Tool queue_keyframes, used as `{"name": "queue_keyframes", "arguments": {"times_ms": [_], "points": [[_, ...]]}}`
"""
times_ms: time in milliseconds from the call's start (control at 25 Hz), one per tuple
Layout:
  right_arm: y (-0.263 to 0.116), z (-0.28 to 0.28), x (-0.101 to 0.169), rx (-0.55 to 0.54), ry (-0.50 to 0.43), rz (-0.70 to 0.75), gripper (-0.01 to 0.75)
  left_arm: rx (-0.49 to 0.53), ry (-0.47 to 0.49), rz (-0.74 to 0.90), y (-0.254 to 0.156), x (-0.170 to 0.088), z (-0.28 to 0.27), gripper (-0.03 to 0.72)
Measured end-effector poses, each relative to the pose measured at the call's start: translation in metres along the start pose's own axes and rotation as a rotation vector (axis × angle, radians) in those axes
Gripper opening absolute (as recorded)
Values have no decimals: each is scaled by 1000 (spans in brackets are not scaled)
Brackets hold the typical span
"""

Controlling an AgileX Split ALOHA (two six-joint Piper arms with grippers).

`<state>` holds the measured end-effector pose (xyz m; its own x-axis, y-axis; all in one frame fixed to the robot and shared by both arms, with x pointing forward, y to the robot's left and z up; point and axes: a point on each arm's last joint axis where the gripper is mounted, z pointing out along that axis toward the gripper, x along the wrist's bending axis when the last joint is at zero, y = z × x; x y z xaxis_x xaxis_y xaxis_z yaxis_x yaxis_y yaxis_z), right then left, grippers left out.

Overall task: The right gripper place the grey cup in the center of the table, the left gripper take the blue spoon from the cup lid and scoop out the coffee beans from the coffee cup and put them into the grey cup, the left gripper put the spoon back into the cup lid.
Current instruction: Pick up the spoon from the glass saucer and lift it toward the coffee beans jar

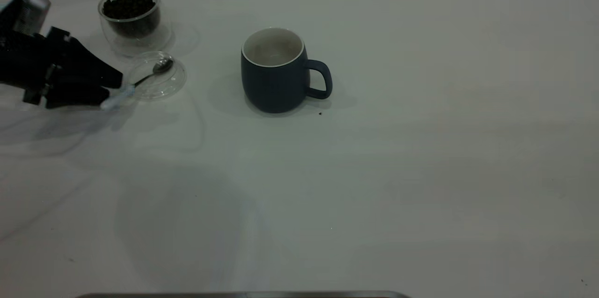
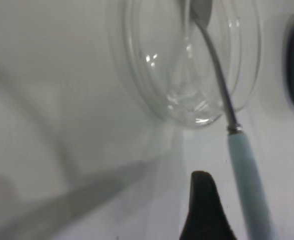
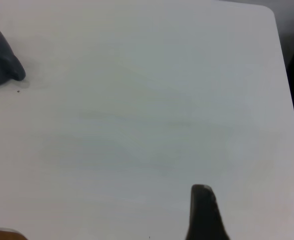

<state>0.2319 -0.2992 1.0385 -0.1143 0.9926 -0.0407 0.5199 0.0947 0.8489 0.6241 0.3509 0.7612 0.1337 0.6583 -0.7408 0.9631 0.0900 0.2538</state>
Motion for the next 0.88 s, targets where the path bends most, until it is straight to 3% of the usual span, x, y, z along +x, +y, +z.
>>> {"name": "queue_keyframes", "arguments": {"times_ms": [560,880], "points": [[0,0,0,0,0,0,460,68,-34,-14,-12,-4,35,562],[0,0,0,0,0,0,460,53,-16,-2,-11,-3,36,475]]}}
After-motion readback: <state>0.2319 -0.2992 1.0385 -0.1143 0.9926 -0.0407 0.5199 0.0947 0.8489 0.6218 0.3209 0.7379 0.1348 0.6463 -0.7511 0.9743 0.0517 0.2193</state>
